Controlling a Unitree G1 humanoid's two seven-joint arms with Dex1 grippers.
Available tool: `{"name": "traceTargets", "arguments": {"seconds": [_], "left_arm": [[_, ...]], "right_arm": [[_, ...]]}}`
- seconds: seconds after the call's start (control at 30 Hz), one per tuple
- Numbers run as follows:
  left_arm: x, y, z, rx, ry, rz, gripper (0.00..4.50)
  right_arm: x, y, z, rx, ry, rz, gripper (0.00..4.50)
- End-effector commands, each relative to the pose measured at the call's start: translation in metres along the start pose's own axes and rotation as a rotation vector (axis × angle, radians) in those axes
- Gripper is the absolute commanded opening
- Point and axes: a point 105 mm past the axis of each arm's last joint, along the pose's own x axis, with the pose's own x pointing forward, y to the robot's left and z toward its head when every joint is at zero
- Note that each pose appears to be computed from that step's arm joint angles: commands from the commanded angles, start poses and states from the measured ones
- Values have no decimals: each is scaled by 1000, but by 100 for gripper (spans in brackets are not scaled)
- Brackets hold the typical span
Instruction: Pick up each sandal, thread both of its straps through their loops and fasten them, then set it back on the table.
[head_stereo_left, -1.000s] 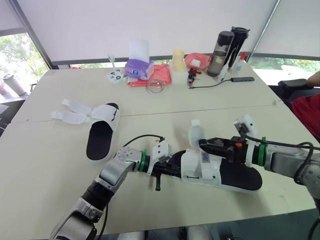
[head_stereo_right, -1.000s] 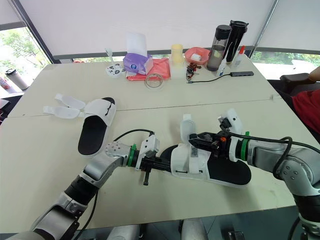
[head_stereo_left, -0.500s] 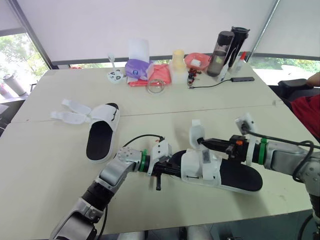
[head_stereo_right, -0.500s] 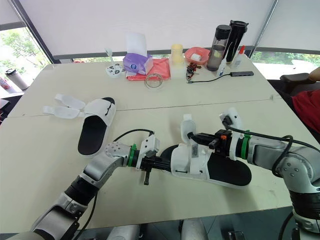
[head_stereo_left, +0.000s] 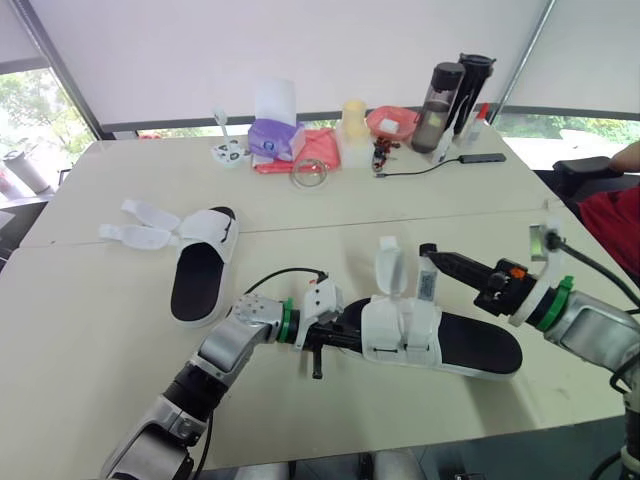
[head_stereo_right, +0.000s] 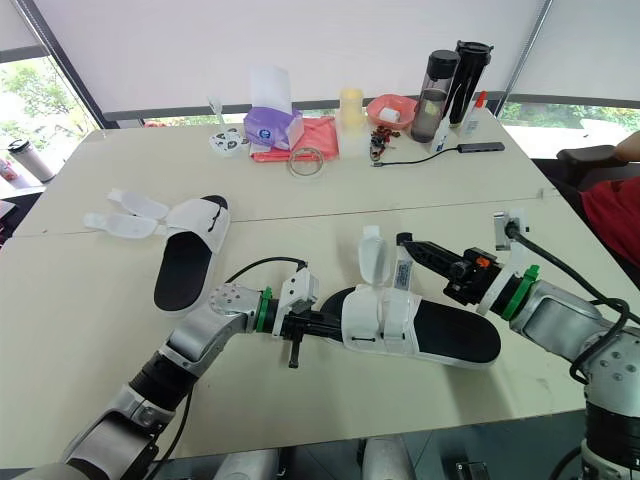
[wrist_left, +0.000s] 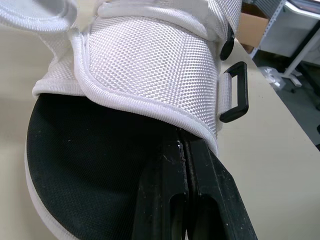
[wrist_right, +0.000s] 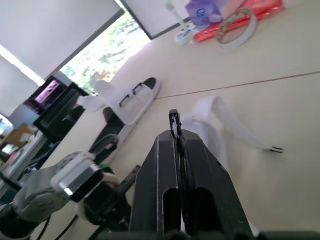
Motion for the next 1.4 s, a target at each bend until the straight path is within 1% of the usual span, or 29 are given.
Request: {"name": "traceTargets", "arguments": {"seconds": [0.03,0.13,0.43,0.57,0.7,0.83,1.0,1.17,1.27,1.3,1.4], "left_arm": [[0,2,-10,-15,44,20,0],[0,2,-10,-17,42,24,0],[0,2,-10,-24,38,35,0],[0,3,-10,-27,35,40,0],[0,3,-10,-27,33,45,0],[0,5,-10,-27,31,55,0],[0,6,-10,-27,28,63,0],[0,7,-10,-23,26,67,0],[1,7,-9,-22,25,69,0],[1,7,-9,-22,24,69,0],[0,7,-10,-24,24,70,0]], "right_arm": [[4,-8,1,-10,-20,-46,2],[8,-19,-8,-14,15,-94,2],[9,-37,-17,10,57,-165,2],[8,-50,-35,107,137,-212,2],[9,-51,-40,233,142,-197,2],[5,-54,-52,346,184,-213,2],[0,-55,-66,378,267,-256,2],[-1,-55,-64,340,288,-263,2],[0,-53,-61,303,285,-255,89],[1,-51,-59,292,282,-246,133],[-3,-53,-52,229,274,-264,295]]}}
